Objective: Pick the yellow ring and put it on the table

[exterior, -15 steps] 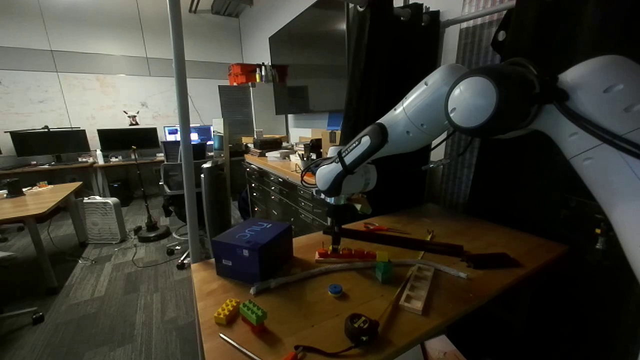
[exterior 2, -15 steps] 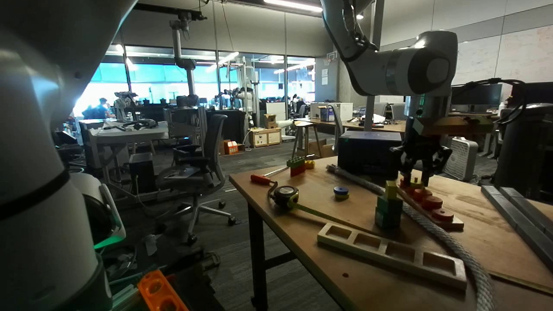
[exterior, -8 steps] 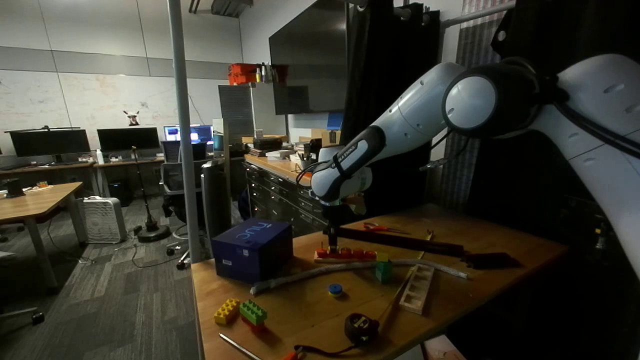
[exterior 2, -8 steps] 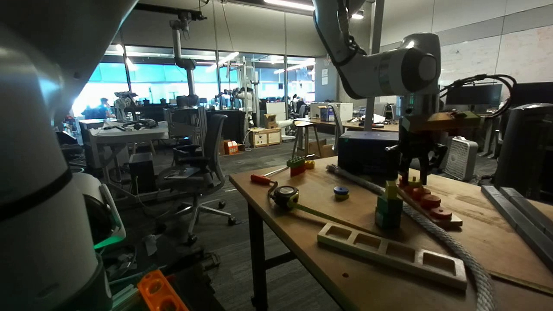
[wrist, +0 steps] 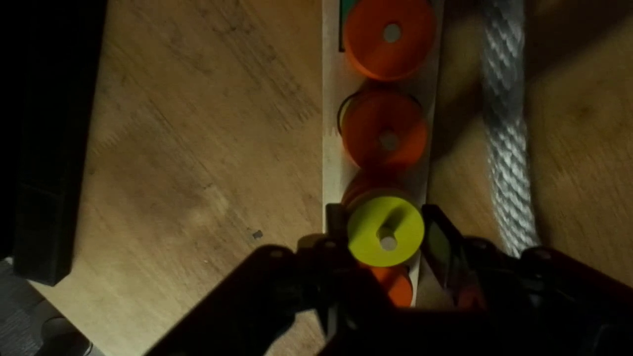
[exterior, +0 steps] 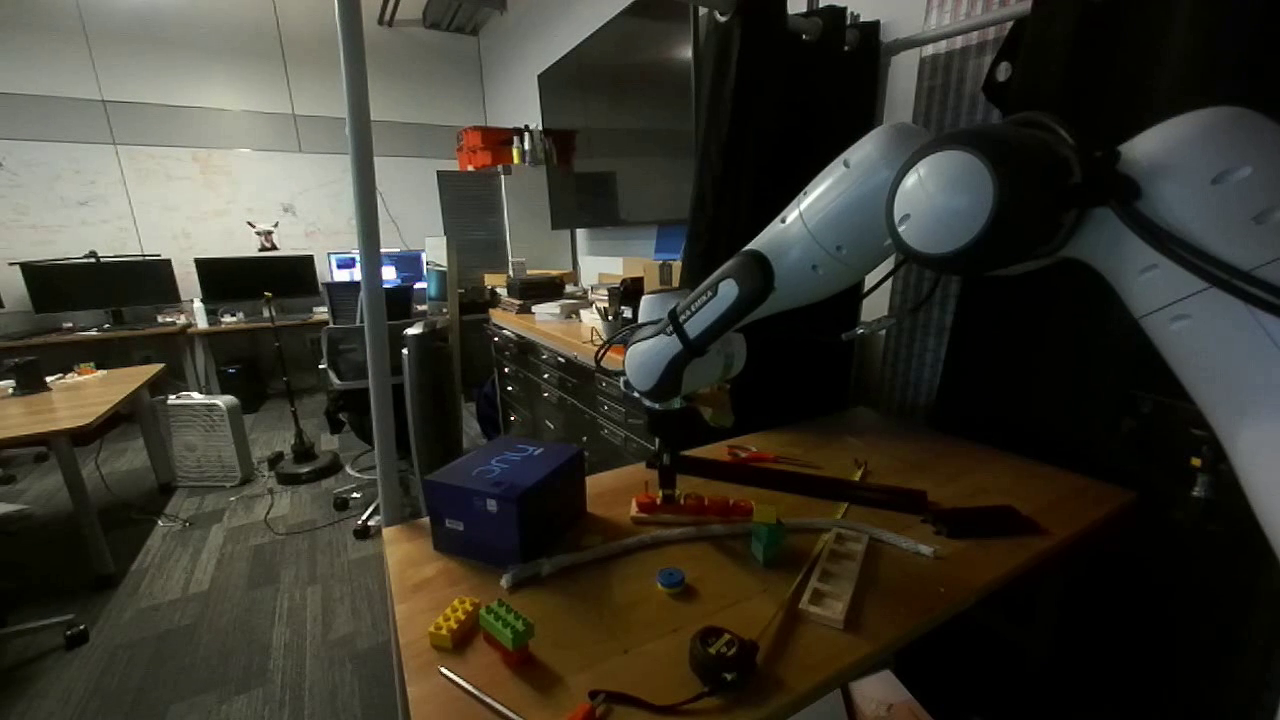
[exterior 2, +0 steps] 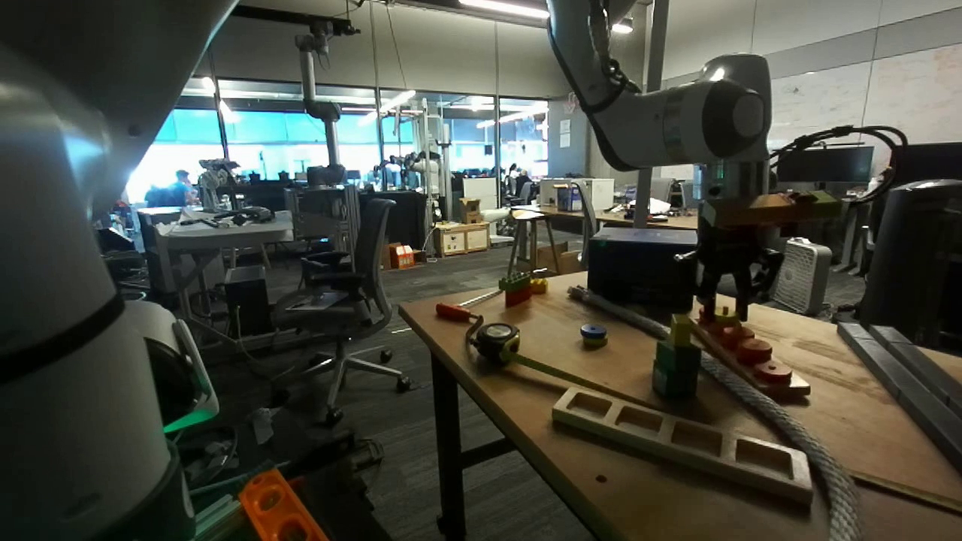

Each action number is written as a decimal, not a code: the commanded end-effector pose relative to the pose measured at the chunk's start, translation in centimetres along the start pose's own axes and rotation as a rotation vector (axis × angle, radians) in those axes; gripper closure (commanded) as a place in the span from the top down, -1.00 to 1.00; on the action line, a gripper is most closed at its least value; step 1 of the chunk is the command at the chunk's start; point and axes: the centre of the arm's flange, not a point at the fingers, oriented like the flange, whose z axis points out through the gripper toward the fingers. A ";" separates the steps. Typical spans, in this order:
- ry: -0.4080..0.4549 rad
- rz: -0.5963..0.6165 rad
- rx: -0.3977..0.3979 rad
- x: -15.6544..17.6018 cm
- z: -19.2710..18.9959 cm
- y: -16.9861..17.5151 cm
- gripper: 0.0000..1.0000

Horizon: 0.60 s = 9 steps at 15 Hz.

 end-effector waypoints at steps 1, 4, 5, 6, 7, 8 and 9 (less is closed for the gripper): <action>0.038 -0.009 0.038 -1.9 -1.7 1.2 -0.53; 0.040 -0.002 0.075 -2.7 -1.7 2.0 -0.54; 0.041 -0.002 0.100 -2.8 -1.7 2.1 -0.53; 0.040 -0.001 0.114 -3.0 -1.7 2.2 -0.53; 0.037 0.001 0.125 -2.9 -1.7 2.2 -0.54; 0.033 0.003 0.133 -2.9 -1.9 2.2 -0.53; 0.028 0.003 0.137 -2.8 -2.1 2.1 -0.54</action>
